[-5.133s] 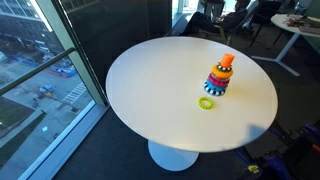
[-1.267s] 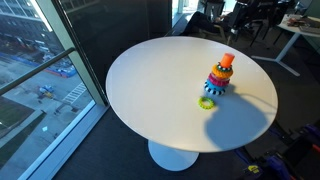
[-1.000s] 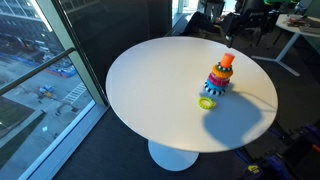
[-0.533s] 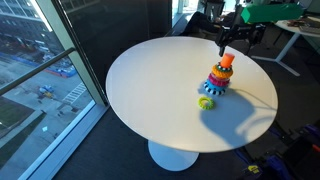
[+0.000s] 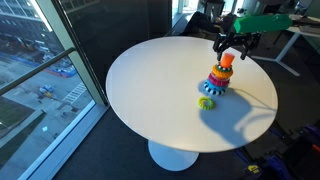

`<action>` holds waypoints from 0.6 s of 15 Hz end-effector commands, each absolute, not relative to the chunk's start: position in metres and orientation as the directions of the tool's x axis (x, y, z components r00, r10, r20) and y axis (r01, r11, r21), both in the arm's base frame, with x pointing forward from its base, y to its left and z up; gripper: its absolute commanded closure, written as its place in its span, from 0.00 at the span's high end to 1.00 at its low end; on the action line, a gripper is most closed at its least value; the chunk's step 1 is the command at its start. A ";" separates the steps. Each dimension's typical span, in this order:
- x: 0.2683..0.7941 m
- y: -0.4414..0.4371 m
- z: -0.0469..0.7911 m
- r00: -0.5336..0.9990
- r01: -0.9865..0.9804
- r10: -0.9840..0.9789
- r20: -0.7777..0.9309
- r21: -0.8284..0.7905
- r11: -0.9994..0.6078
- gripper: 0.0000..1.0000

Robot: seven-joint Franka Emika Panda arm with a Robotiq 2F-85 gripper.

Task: Put the black and white ring on the table

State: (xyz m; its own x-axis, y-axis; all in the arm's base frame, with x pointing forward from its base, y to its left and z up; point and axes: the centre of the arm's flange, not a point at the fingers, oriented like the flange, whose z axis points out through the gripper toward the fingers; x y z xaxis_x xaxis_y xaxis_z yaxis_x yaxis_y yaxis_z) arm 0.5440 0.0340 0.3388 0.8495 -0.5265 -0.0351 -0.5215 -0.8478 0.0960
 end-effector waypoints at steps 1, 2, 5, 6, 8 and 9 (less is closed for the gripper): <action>0.541 0.032 0.333 0.834 -0.548 -0.552 -0.009 0.108 -0.829 1.00; 0.540 0.031 0.331 0.830 -0.554 -0.558 -0.009 0.107 -0.826 1.00; 0.536 0.032 0.326 0.826 -0.561 -0.564 0.000 0.103 -0.821 1.00; 0.534 0.033 0.323 0.825 -0.563 -0.565 0.004 0.104 -0.820 1.00; 0.531 0.035 0.319 0.823 -0.566 -0.567 0.016 0.104 -0.818 1.00; 0.529 0.036 0.317 0.822 -0.567 -0.568 0.021 0.104 -0.817 1.00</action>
State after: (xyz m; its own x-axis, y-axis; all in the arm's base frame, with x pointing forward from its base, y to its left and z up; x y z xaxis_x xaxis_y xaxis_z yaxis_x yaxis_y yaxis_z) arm 0.5371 0.0328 0.3197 0.8305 -0.5568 -0.0156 -0.5530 -0.8275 0.0975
